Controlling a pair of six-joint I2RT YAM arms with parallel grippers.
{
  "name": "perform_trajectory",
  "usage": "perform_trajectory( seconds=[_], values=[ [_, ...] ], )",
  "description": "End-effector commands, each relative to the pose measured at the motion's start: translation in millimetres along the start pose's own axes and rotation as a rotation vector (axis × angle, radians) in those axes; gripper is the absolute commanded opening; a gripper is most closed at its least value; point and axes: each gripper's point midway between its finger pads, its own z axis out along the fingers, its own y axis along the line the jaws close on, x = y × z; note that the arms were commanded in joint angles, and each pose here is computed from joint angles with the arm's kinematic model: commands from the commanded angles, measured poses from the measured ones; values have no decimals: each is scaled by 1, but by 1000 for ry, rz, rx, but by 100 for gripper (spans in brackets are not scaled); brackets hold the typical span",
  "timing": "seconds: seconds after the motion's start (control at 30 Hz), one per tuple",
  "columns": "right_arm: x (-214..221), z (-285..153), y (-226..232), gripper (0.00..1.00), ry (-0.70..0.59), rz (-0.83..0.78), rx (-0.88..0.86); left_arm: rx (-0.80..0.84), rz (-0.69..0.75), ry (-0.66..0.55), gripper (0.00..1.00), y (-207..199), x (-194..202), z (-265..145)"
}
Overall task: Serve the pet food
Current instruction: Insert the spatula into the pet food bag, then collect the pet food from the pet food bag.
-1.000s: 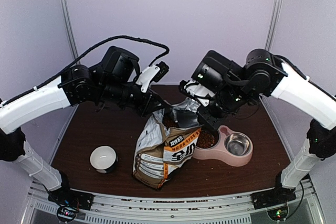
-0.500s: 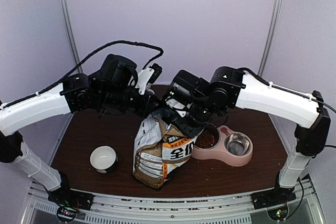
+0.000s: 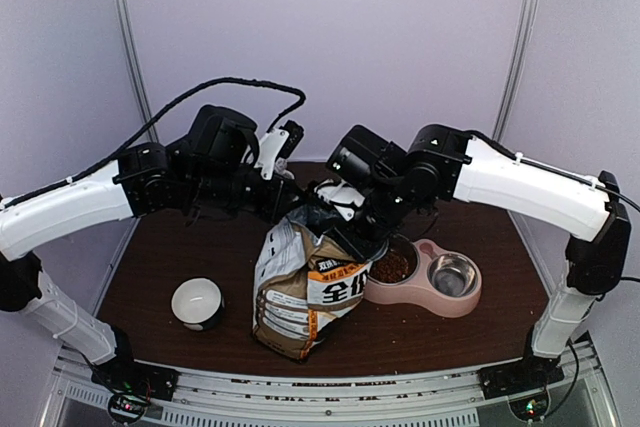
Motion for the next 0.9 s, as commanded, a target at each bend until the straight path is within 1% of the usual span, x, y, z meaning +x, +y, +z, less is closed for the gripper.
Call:
perform_trajectory(
  seconds=[0.0, 0.3, 0.43, 0.67, 0.87],
  values=[
    [36, -1, 64, 0, 133, -88, -308, 77, -28, -222, 0, -15, -56, -19],
    [29, -33, 83, 0, 85, -104, -453, 62, -29, -230, 0, -11, -57, -23],
    [22, -49, 85, 0, 40, -90, -501, 53, -30, -231, 0, -8, -57, -24],
    [14, -72, 71, 0, -21, -35, -500, 40, -32, -233, 0, -4, -58, -27],
    [11, -87, 54, 0, -72, 44, -483, 23, -36, -239, 0, 0, -60, -34]
  ],
)
